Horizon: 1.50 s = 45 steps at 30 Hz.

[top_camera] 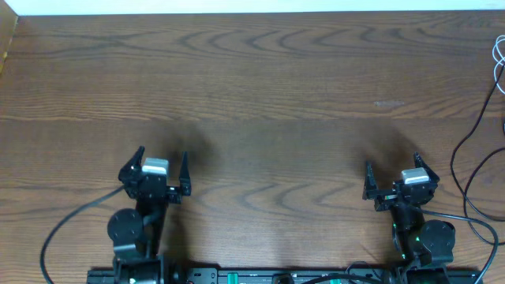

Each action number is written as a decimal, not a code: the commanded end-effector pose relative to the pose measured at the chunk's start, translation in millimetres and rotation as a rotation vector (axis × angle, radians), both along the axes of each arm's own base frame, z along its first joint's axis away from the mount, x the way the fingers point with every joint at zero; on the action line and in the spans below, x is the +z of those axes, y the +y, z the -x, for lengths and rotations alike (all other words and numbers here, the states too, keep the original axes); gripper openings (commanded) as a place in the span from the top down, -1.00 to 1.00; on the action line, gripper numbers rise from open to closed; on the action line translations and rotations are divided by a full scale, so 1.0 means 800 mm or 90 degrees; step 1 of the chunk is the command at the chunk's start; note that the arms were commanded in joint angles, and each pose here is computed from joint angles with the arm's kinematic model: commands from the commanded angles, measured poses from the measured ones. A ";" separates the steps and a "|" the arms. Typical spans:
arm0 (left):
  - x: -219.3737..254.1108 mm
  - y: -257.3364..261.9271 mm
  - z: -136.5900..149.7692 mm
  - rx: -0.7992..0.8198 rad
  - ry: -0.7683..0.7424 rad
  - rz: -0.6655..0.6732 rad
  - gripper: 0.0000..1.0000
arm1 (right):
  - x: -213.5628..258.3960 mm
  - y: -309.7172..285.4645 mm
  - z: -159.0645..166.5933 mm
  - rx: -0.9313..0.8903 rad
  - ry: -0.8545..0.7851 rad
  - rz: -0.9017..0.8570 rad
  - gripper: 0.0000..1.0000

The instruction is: Untangle cables

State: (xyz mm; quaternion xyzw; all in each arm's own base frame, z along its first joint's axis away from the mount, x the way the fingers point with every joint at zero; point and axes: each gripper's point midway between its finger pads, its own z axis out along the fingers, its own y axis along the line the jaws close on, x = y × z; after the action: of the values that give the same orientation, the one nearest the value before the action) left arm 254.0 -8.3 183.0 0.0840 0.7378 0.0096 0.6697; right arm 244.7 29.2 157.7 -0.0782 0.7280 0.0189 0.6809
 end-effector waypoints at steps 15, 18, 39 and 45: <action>-0.051 0.003 0.013 0.013 0.018 0.001 -0.79 | -0.001 0.002 0.001 0.003 0.002 -0.009 -0.99; -0.051 0.003 0.013 0.013 0.019 0.001 -0.79 | -0.001 0.002 0.001 0.003 0.002 -0.010 -0.99; -0.052 0.003 0.013 0.013 0.021 0.001 -0.80 | -0.001 0.002 0.001 0.003 0.002 -0.009 -0.99; -0.052 0.003 0.013 0.013 0.021 0.001 -0.80 | -0.001 0.002 0.001 0.003 0.002 -0.009 -0.98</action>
State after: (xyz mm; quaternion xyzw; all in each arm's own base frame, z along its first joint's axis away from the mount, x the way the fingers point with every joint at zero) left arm 244.8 -5.1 157.0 0.0757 0.7326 0.0197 0.6761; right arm 244.7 29.3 157.7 -0.0783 0.7280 0.0191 0.6809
